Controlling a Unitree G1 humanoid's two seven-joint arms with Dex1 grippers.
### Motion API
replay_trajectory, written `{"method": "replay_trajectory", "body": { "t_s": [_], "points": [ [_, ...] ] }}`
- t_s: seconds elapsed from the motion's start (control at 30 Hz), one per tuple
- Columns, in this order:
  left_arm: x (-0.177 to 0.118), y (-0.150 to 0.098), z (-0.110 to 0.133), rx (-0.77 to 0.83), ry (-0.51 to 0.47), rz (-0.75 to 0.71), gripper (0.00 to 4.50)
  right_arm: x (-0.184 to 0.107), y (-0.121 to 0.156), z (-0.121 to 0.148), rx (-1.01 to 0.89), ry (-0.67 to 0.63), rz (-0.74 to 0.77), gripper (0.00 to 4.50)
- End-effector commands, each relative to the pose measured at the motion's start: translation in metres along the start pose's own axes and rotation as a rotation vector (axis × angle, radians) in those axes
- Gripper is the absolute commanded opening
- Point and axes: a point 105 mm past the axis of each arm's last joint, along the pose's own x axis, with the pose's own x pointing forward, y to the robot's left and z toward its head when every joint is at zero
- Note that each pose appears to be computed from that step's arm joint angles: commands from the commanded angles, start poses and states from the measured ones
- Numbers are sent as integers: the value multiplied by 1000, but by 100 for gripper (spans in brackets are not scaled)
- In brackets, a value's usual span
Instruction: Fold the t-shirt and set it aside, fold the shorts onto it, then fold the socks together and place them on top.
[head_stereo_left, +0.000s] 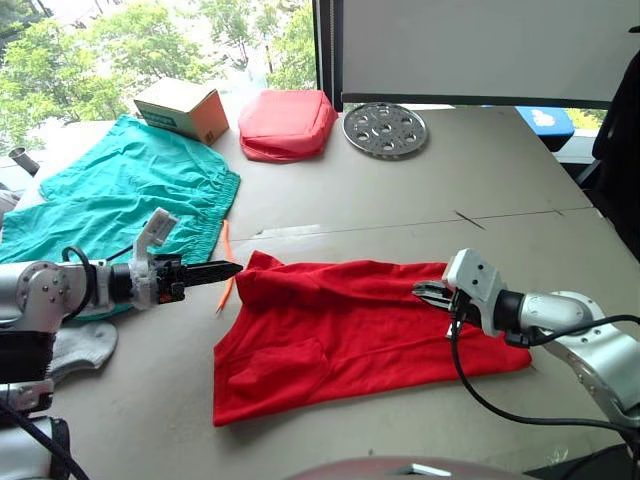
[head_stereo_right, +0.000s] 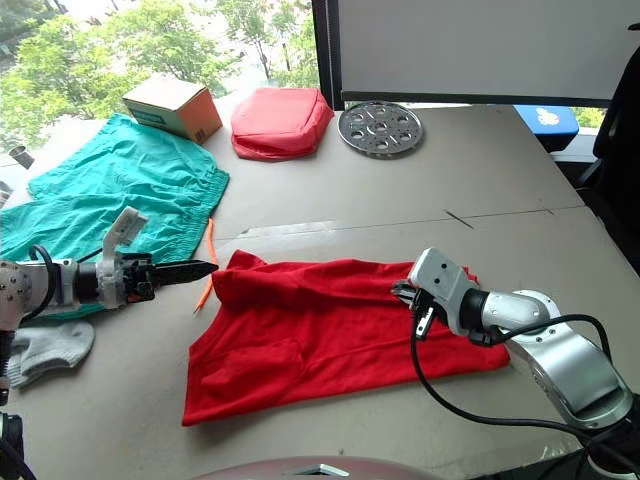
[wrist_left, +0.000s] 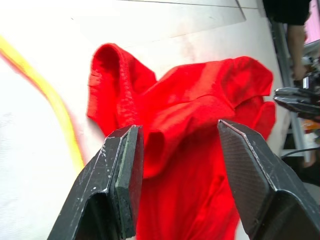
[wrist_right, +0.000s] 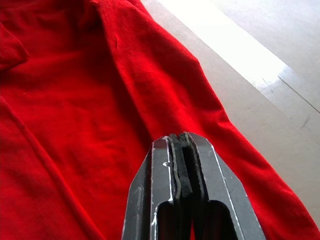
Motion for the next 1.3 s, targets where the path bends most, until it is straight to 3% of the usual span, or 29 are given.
{"method": "replay_trajectory", "body": {
  "t_s": [0.03, 0.23, 0.37, 0.57, 0.67, 0.7, 0.8, 0.83, 0.93, 1.07, 1.3],
  "points": [
    [8, -1, 22, 104, -63, 32, 258, -1, -3, 9, -35, -26, -19, 0],
    [32, -4, 16, -7, -48, -7, 258, -2, -3, 11, -36, -30, -22, 0],
    [37, 6, 4, 5, 9, 53, 258, -5, -2, 12, -34, -30, -27, 0],
    [44, 2, 4, 6, 25, 25, 258, -7, 0, 11, -25, -27, -33, 0],
    [56, 3, 5, 18, 20, 25, 193, -7, 0, 11, -23, -27, -37, 0],
    [59, 2, 6, 25, 15, 20, 144, -7, 0, 11, -23, -27, -38, 0],
    [67, 4, 13, 34, -26, 31, 14, -7, -1, 11, -24, -24, -43, 0],
    [68, 6, 17, 42, -50, 47, 6, -8, -1, 10, -25, -21, -46, 0],
    [67, 9, 33, 57, -163, 56, 6, -8, -2, 5, -20, 7, -60, 0],
    [65, 10, 47, 57, -294, 69, 6, -5, -16, -26, -11, 159, -132, 0],
    [66, 26, 46, -32, -380, 132, 6, 7, -46, -67, 77, 320, -282, 0]
  ]
}}
